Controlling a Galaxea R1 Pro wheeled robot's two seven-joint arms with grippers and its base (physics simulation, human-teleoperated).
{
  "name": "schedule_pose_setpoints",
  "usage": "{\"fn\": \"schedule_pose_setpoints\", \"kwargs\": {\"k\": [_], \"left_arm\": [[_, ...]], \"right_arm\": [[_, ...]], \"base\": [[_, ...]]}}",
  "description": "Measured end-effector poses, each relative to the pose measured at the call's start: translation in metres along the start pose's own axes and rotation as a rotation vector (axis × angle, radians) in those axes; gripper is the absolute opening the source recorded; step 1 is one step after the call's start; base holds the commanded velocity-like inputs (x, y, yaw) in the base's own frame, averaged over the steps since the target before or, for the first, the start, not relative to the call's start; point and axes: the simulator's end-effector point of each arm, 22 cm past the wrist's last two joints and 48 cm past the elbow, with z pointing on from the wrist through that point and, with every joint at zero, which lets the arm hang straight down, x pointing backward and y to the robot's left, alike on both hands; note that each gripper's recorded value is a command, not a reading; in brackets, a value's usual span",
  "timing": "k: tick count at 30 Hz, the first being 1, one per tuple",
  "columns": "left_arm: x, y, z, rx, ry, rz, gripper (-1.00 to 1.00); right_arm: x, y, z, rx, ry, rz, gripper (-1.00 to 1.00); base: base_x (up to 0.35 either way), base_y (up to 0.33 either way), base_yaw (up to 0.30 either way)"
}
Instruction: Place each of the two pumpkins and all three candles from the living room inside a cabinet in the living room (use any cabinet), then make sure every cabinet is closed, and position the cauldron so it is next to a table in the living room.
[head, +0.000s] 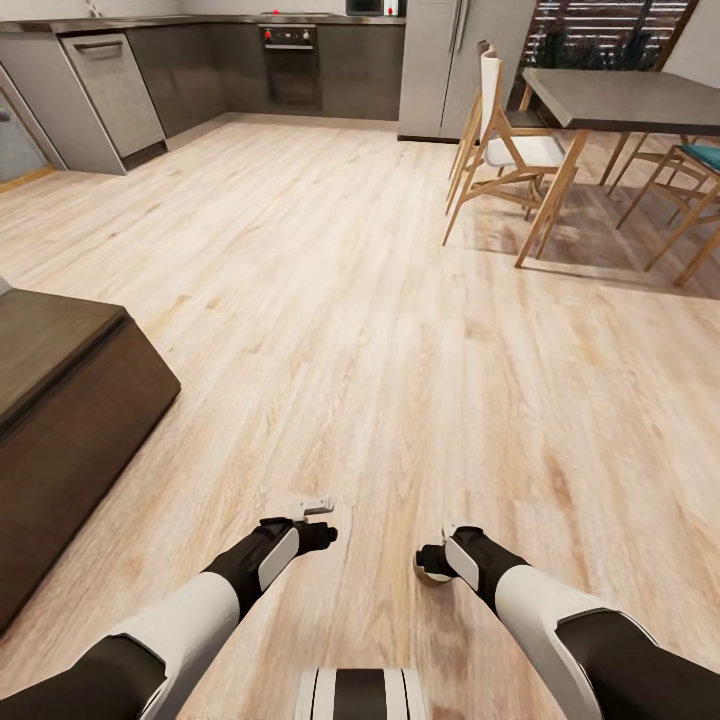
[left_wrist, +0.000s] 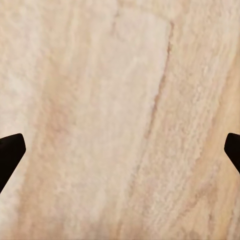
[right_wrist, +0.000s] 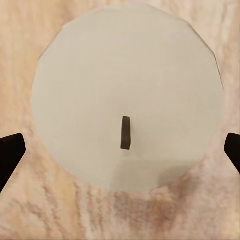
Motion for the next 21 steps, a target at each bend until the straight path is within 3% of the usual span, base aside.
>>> {"fn": "schedule_pose_setpoints", "kwargs": {"k": [12,21], "left_arm": [[0.017,0.004,0.015,-0.002,0.037,-0.006,1.0],[0.017,0.004,0.015,-0.002,0.036,-0.007,1.0]], "right_arm": [[0.015,-0.002,0.017,0.004,0.037,0.001,1.0],[0.015,-0.003,0.017,0.004,0.037,0.001,1.0]], "base": [[0.0,0.0,0.0],[0.001,0.0,0.0]]}}
